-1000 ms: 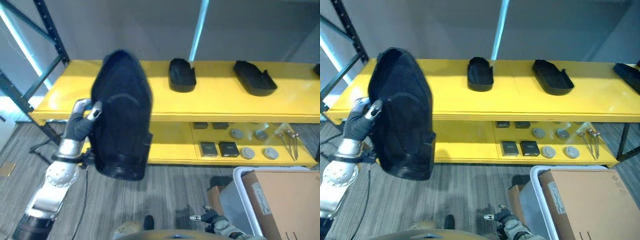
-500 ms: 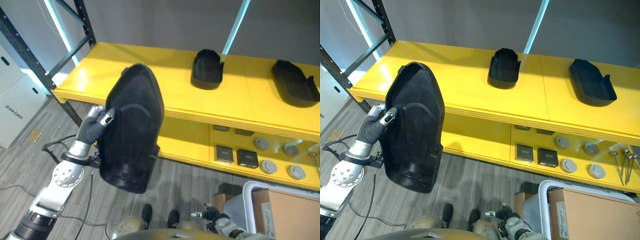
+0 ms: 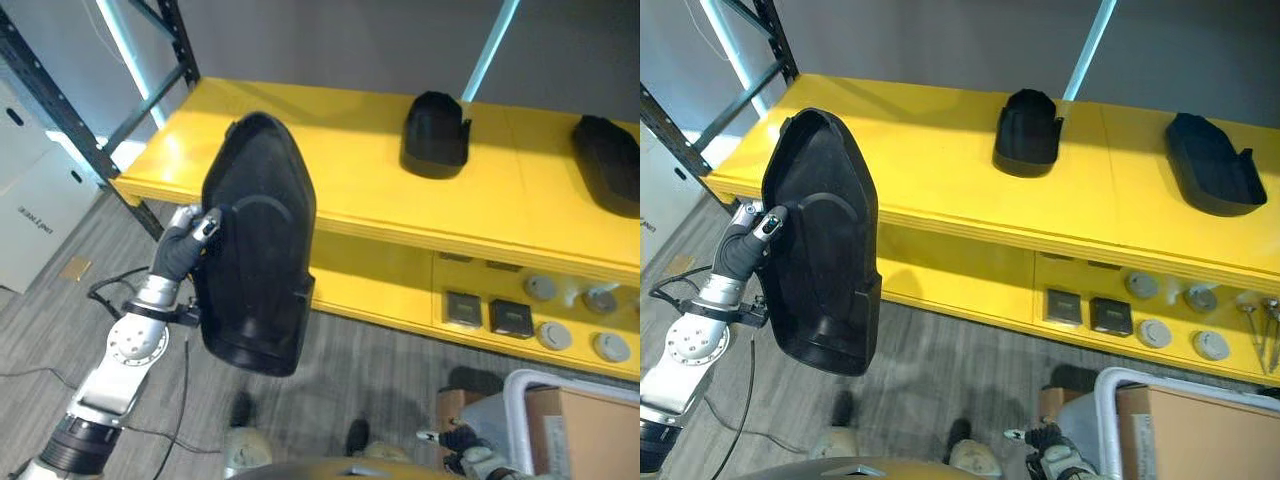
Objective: Move parts from the plastic box to the shelf.
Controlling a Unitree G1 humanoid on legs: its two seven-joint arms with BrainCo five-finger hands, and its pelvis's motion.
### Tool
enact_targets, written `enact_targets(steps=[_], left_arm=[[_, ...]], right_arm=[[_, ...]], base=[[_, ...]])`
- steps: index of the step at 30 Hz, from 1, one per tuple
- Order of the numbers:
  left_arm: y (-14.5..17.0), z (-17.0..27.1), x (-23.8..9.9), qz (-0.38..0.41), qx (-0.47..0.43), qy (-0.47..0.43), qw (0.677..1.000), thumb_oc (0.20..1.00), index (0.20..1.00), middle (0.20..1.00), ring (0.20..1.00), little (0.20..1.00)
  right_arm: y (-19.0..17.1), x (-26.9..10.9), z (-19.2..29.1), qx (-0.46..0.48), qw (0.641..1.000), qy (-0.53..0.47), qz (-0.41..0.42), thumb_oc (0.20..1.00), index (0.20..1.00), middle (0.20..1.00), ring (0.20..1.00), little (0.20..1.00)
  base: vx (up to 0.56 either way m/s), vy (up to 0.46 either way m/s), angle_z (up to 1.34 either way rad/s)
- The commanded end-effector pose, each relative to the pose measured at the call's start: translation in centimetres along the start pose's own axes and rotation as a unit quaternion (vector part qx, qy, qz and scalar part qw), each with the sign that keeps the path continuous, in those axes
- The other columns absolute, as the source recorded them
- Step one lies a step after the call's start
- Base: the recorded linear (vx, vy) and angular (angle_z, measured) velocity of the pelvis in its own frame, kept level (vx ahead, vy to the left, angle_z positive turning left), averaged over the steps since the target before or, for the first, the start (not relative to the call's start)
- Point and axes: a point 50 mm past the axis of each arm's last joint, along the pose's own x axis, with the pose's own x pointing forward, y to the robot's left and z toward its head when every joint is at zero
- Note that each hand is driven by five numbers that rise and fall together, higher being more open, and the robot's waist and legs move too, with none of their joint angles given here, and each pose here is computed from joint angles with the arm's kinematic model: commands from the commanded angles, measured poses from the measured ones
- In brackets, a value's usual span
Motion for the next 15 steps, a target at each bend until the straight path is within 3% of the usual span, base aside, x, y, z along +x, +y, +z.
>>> enact_targets(steps=[1,9,15], left_arm=[[2.3,3.8,0.5,0.034,0.013,-0.089,0.995,0.2,0.2,0.2,0.2,0.2],[3.9,3.6,0.0,0.058,0.07,-0.078,0.993,0.2,0.2,0.2,0.2,0.2],[3.2,2.3,-0.1,0.048,0.039,-0.05,0.997,0.2,0.2,0.2,0.2,0.2]], right_arm=[[2.3,-0.2,0.9,0.013,1.0,-0.003,0.019,1.0,1.0,1.0,1.0,1.0],[3.8,-0.4,2.0,0.014,0.999,-0.02,0.036,1.0,1.0,1.0,1.0,1.0],[3.6,-0.4,1.5,0.028,0.999,-0.021,0.037,1.0,1.0,1.0,1.0,1.0]], base=[[0.09,0.474,-0.1],[0.1,0.361,-0.47],[0.18,0.05,-0.15]])
